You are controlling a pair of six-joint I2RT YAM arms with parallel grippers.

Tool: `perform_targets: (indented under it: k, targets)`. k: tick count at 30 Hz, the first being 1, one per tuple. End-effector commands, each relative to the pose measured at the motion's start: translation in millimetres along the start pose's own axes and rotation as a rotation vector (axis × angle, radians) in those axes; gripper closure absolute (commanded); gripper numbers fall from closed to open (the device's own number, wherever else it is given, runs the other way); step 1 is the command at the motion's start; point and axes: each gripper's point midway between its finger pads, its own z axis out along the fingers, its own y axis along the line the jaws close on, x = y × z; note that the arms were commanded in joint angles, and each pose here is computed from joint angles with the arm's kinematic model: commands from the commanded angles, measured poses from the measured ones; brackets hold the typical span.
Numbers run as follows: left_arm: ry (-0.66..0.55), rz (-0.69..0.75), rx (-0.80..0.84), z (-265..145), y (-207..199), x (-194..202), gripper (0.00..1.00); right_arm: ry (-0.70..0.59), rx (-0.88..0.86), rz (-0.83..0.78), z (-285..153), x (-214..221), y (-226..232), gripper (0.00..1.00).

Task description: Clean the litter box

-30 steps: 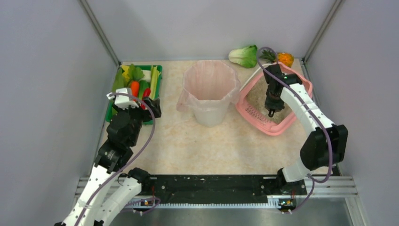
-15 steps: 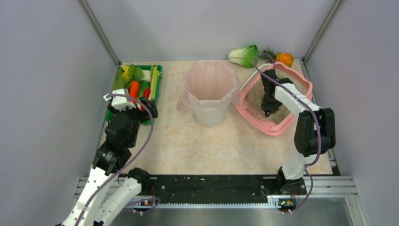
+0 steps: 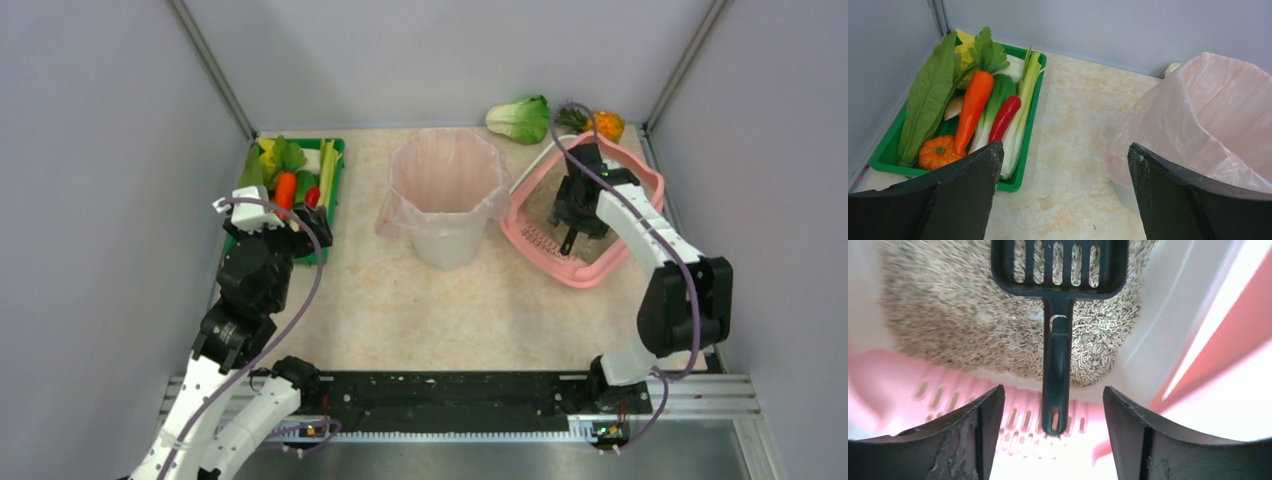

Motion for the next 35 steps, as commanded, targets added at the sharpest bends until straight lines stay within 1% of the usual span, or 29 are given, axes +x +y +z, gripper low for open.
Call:
perform_targets:
  k: [1,3,6,10,11,12,15,17,21,25,35]
  targets:
    - [-0.068,-0.001,-0.010,-2.0,-1.5,-28.8,0.01,-0.259,-0.098,0.078,-70.7,-44.5,-12.0,0.23]
    - [-0.075,0.011,-0.015,-2.0,-1.0,-33.0,0.01,-0.384,-0.118,0.085,-99.7,-60.0,-23.1,0.17]
    - [-0.094,0.037,-0.031,-3.1,1.7,-42.5,0.01,-0.579,-0.110,0.123,-147.0,-76.7,-50.8,0.11]
    - [-0.139,0.081,-0.068,-7.8,8.2,-63.7,0.01,-0.780,-0.093,0.164,-198.8,-79.2,-88.5,0.08]
    - [-0.148,0.093,-0.075,-9.0,9.6,-68.3,0.01,-0.832,-0.095,0.174,-212.4,-78.8,-97.2,0.05]
    - [-0.159,0.106,-0.081,-10.1,10.5,-73.5,0.01,-0.879,-0.094,0.184,-223.4,-77.6,-105.4,0.04]
    - [-0.186,0.141,-0.106,-13.2,14.0,-88.5,0.01,-1.001,-0.083,0.200,-249.3,-68.9,-129.5,0.04]
    - [-0.207,0.153,-0.111,-15.1,14.2,-97.7,0.01,-1.072,-0.076,0.210,-259.6,-60.8,-142.9,0.01]
    - [-0.238,0.148,-0.119,-17.6,14.7,-109.2,0.01,-1.202,-0.065,0.234,-276.7,-46.2,-165.6,0.01]
    - [-0.245,0.121,-0.110,-17.8,12.1,-112.3,0.01,-1.219,-0.031,0.236,-277.7,-39.1,-175.9,0.01]
    - [-0.236,0.066,-0.106,-16.8,9.8,-110.0,0.01,-1.240,-0.024,0.226,-282.9,-38.3,-179.1,0.01]
